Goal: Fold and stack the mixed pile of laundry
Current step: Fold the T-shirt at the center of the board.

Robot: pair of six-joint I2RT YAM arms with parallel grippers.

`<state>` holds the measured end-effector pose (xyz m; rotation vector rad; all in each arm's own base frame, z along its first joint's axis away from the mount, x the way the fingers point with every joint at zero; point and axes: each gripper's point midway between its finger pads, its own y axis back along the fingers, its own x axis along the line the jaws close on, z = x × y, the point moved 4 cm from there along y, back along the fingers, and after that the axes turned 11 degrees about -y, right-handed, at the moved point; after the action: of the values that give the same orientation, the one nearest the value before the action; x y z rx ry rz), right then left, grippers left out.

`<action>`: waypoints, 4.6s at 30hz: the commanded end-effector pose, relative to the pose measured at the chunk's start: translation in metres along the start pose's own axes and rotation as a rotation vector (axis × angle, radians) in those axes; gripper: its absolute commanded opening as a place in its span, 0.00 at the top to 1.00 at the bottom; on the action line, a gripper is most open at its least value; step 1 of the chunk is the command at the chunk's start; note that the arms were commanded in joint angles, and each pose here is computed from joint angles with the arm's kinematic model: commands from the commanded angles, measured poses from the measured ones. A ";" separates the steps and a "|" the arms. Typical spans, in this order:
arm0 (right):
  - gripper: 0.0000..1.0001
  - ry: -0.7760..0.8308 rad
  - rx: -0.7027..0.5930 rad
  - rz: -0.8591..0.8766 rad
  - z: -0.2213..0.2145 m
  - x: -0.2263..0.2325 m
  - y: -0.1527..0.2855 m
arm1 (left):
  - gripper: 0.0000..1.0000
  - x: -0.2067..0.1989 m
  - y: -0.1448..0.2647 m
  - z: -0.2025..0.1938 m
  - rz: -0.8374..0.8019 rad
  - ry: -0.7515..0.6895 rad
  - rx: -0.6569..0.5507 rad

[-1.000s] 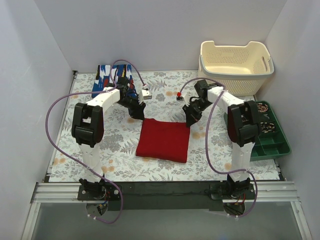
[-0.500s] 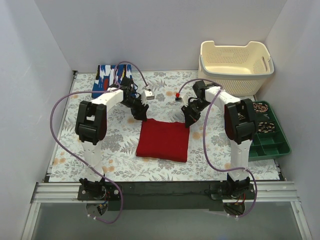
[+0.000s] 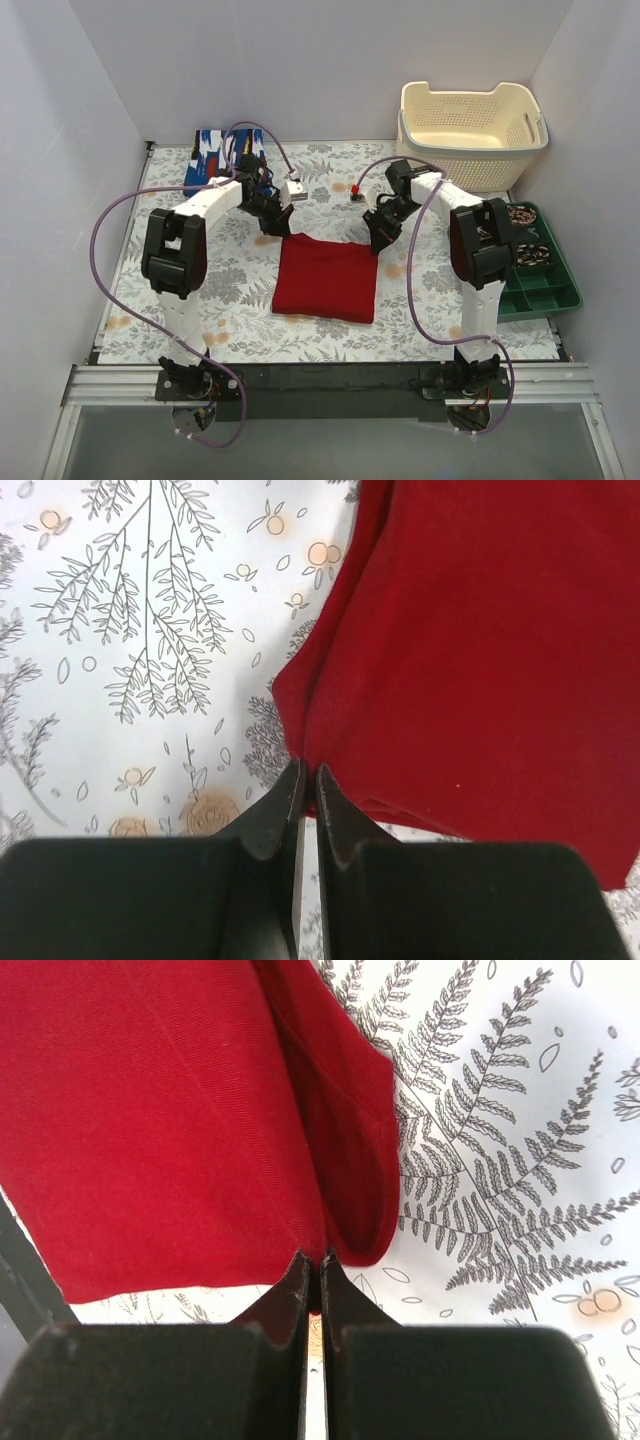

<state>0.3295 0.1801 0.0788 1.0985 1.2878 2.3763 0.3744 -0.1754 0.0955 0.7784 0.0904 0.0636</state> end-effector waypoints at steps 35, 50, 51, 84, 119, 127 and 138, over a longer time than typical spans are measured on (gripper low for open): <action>0.99 0.002 -0.067 -0.009 0.041 -0.008 0.007 | 0.69 0.047 -0.004 -0.004 0.088 -0.036 -0.033; 0.99 0.022 -0.087 -0.036 0.040 0.003 0.023 | 1.00 0.028 0.048 0.036 0.190 -0.127 -0.097; 0.99 0.022 -0.092 -0.039 0.039 0.003 0.025 | 1.00 0.030 0.053 0.038 0.207 -0.135 -0.101; 0.06 -0.079 -0.319 -0.277 0.117 -0.048 0.067 | 0.55 0.128 0.074 0.018 0.477 0.292 -0.215; 0.09 -0.994 -0.132 0.533 -0.046 0.080 -0.073 | 0.23 -0.098 -0.034 -0.032 -0.098 1.632 -0.409; 0.13 -0.465 -0.466 0.534 0.066 0.105 0.039 | 0.24 -0.053 0.052 0.060 0.005 1.078 -0.648; 0.16 -0.530 -0.506 0.447 0.112 0.005 -0.003 | 0.35 0.064 -0.010 0.056 0.057 1.181 -0.727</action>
<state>0.3880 0.2610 0.1747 1.7125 0.2056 2.3786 0.4264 -0.2104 0.1495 -0.0542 1.0517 0.5286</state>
